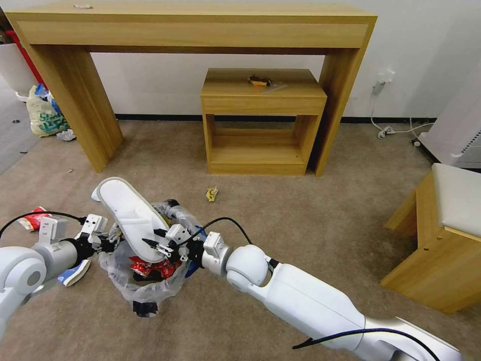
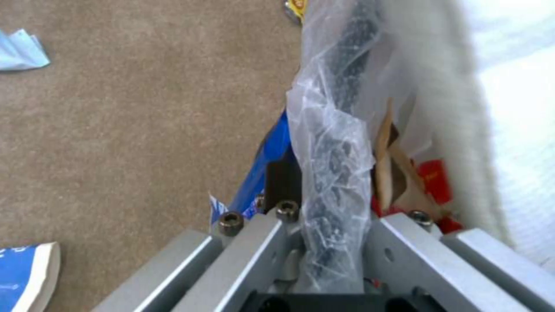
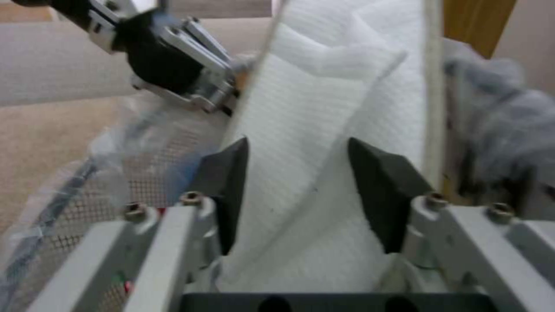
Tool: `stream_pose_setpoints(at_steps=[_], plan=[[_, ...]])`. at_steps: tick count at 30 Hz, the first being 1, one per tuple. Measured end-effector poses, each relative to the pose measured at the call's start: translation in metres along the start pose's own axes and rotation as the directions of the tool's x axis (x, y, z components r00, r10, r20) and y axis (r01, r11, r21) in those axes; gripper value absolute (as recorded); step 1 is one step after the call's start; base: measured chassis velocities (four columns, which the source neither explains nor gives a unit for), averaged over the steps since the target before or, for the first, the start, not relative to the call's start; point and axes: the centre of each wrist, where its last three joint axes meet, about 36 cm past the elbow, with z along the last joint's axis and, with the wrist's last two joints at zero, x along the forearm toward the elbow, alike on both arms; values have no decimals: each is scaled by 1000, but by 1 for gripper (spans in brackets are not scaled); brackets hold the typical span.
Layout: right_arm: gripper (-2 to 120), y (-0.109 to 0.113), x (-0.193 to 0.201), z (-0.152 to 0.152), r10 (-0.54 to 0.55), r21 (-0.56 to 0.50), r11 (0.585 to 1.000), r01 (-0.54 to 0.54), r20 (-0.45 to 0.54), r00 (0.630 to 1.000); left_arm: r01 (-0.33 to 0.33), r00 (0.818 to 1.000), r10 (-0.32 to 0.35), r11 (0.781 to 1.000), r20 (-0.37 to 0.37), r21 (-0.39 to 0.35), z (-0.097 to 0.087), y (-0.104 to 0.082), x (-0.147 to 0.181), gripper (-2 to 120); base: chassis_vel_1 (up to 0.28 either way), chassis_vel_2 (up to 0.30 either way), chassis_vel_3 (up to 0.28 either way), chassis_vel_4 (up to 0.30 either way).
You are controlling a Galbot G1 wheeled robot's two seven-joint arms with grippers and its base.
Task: Pick up the trash bin and place the garbage on the floor into it.
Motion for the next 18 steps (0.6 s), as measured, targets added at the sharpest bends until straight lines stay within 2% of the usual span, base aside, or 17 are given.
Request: stream_pose_setpoints(at_steps=[3,4,7,11,13,18], plan=[[65,-5,4,-2,21,3,1000,-21,-2,1000,0,1000,0,1000,-1,0,0,1,1,0,0,0,0,0],[65,-5,4,-2,21,3,1000,-21,-2,1000,0,1000,0,1000,-1,0,0,1,1,0,0,0,0,0],[80,-9,5,-7,45,7,999,-45,3,999,1,1000,-1,1000,0,1,1,1,0,0,0,0,0,0],[88,-9,6,-10,56,8,998,-56,8,998,-4,1000,4,1000,-2,2,2,0,-1,0,0,0,0,0],[99,-8,6,-15,61,5,998,-61,21,998,-4,1000,4,1000,-1,2,3,-1,-2,0,0,0,0,0],[100,-6,6,-19,68,-7,998,-67,33,997,-1,1000,1,1000,-4,6,4,1,-3,0,0,0,0,0]])
